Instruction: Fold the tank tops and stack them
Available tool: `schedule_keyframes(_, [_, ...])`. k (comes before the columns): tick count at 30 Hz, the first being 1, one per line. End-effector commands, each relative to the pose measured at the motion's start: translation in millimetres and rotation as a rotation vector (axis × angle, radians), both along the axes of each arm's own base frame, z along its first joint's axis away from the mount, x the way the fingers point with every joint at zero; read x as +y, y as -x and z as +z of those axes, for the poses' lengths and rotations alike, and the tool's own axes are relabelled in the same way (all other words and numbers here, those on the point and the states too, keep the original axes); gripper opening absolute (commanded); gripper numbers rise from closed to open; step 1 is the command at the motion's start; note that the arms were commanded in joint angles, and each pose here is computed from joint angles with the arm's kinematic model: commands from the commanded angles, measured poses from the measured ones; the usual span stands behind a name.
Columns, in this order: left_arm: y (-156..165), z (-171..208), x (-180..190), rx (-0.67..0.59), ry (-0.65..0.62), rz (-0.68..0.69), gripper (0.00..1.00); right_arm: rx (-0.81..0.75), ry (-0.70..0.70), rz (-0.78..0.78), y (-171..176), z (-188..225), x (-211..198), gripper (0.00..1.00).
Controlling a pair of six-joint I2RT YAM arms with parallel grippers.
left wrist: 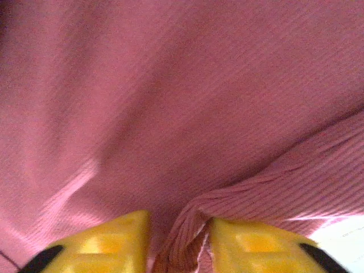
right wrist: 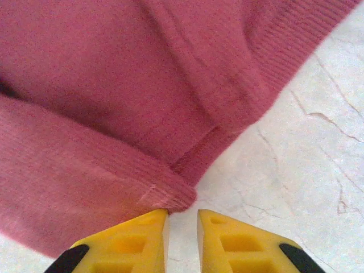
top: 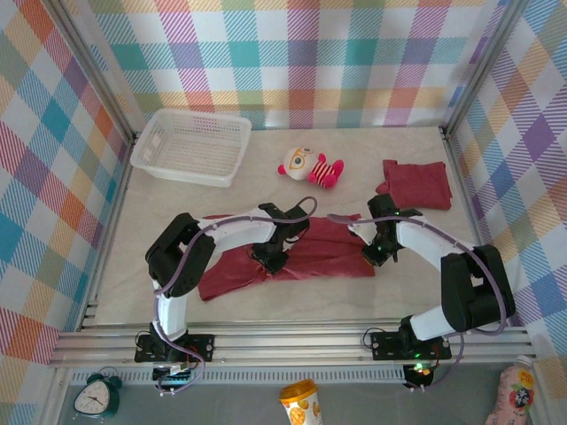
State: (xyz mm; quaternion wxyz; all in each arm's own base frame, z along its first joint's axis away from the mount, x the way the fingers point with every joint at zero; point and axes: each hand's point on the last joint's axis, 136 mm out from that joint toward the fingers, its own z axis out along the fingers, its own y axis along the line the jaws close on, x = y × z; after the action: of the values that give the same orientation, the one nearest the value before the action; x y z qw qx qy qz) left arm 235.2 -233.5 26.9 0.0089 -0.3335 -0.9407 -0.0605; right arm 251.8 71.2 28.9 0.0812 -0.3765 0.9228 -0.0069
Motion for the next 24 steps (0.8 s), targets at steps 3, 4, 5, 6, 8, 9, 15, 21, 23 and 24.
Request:
schedule_keyframes(3, [-6.8, 23.7, 9.7, 0.002, 0.038, 0.098, 0.48, -0.002, 0.036, -0.109, -8.7, -0.5, -10.6, 0.25])
schedule_keyframes(4, [-5.8, 29.2, 14.3, 0.009, 0.044, 0.129, 0.50, -0.004, 0.037, -0.116, -8.8, 0.9, -11.1, 0.26])
schedule_keyframes(5, [-5.6, 34.3, 19.9, 0.013, 0.046, 0.169, 0.51, 0.000, 0.036, -0.123, -7.9, 1.6, -11.4, 0.28])
schedule_keyframes(6, [-3.1, 39.0, 26.3, 0.027, 0.049, 0.220, 0.53, 0.004, 0.032, -0.128, -7.8, 3.3, -10.7, 0.32])
schedule_keyframes(8, [6.5, 45.7, 34.5, 0.072, 0.067, 0.303, 0.55, 0.015, 0.034, -0.146, -5.8, 5.0, -11.4, 0.38])
schedule_keyframes(9, [11.6, 49.2, 42.1, 0.082, 0.055, 0.345, 0.56, 0.017, 0.036, -0.153, -4.5, 6.1, -12.0, 0.40])
schedule_keyframes(15, [56.9, 54.8, 75.7, 0.175, -0.007, 0.533, 0.59, -0.020, -0.028, -0.176, -3.2, 23.4, -4.5, 0.45])
schedule_keyframes(21, [92.8, 46.0, 123.7, 0.191, -0.134, 0.720, 0.60, -0.106, -0.215, -0.150, -3.4, 54.8, 23.2, 0.50])
schedule_keyframes(23, [98.5, 41.0, 138.1, 0.177, -0.158, 0.786, 0.60, -0.132, -0.280, -0.125, -1.9, 63.5, 34.1, 0.52])
schedule_keyframes(24, [99.6, 38.3, 143.3, 0.169, -0.154, 0.820, 0.60, -0.144, -0.311, -0.108, -0.4, 67.0, 40.5, 0.52])
